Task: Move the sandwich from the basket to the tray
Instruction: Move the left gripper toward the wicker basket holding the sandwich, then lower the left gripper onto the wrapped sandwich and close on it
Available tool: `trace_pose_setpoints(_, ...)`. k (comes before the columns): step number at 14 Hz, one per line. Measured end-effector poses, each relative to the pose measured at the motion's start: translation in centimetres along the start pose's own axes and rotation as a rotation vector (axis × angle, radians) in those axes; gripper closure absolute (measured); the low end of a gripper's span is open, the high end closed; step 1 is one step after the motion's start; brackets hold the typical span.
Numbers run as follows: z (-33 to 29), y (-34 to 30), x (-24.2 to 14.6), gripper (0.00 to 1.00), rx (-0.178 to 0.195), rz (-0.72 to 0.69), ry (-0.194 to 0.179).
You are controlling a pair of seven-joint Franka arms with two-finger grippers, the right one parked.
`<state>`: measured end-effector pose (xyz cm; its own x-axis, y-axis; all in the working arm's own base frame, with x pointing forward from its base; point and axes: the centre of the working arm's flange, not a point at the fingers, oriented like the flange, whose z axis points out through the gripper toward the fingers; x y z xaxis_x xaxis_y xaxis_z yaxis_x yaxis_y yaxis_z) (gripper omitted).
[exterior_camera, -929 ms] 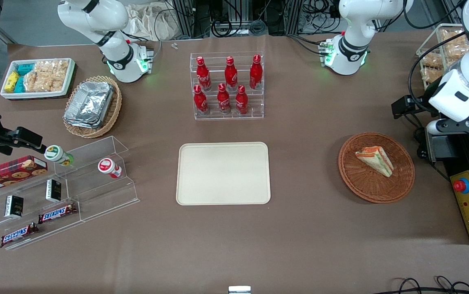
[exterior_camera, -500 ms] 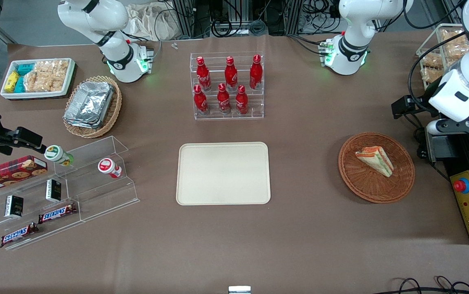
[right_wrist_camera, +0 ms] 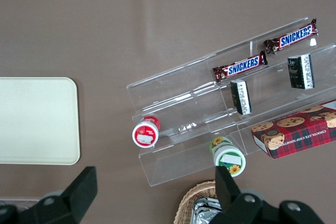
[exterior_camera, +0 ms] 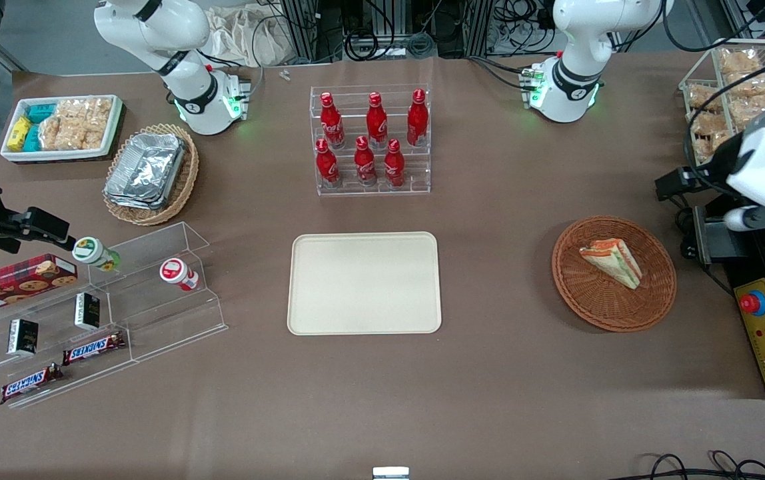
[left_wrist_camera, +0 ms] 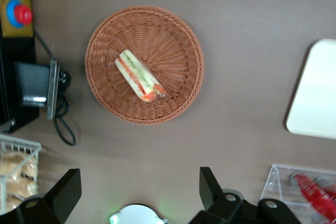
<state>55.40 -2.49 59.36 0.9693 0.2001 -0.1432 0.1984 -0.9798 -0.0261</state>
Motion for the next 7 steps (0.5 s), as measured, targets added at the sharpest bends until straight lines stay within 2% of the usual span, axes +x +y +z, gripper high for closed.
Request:
trace_pose_setpoints(3, 2.2, -0.8, 0.5, 0.0, 0.006, -0.071, -0.035)
trace_pose_setpoints(7, 9.7, -1.9, 2.2, 0.0, 0.019, -0.22, -0.02)
